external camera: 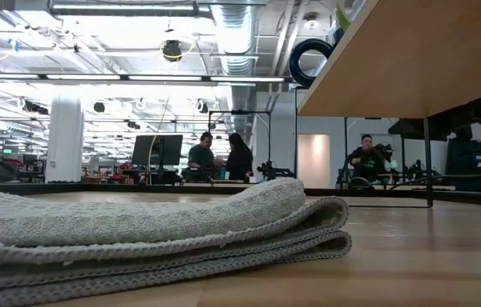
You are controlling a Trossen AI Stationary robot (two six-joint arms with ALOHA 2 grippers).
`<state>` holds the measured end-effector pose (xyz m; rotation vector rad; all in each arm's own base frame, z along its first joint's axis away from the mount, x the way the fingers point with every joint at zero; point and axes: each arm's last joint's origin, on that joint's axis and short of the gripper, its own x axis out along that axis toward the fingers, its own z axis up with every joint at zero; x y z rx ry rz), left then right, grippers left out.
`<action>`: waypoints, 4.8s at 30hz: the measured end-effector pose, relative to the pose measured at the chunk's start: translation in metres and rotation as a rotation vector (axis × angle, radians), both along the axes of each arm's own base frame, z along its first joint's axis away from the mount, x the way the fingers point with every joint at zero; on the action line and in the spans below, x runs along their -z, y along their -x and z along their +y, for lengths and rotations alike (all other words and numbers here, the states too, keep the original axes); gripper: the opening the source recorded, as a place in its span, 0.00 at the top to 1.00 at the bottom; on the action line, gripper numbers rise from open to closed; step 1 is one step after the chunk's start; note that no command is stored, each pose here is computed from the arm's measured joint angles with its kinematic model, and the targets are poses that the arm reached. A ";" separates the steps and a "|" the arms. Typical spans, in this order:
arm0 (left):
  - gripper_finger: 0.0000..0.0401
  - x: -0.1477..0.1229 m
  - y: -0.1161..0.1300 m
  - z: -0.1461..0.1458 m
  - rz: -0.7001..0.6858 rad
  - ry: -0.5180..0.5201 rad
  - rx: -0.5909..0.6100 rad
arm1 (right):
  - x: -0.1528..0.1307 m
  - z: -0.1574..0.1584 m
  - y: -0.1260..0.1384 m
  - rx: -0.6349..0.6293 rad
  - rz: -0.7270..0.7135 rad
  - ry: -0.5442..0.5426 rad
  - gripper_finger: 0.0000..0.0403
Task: Stack small to large cups/mugs on shelf
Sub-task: Put the white cup on the shelf, then return to Home Position
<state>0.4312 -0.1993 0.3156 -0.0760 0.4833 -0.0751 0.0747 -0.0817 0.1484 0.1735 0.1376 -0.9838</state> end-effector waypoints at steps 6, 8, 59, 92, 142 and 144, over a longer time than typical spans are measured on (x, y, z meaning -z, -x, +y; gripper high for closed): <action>0.89 0.001 -0.001 0.001 0.006 -0.011 -0.003 | 0.001 0.000 0.000 -0.004 0.006 -0.006 0.42; 0.89 0.001 0.000 0.001 0.007 -0.015 -0.003 | 0.001 0.000 -0.001 -0.010 0.005 -0.007 0.42; 0.62 -0.090 0.061 0.050 0.225 -0.668 -0.454 | 0.001 0.000 0.000 -0.023 0.050 0.026 0.42; 0.62 -0.006 0.283 0.219 -0.089 -0.692 -1.448 | -0.041 -0.012 0.013 0.158 -0.020 0.318 0.42; 0.62 0.024 0.280 0.446 0.020 -0.428 -2.182 | -0.039 -0.023 0.034 0.354 0.065 0.317 0.42; 0.62 0.018 0.276 0.460 -0.096 -0.405 -2.015 | -0.039 -0.023 0.034 0.354 0.068 0.313 0.42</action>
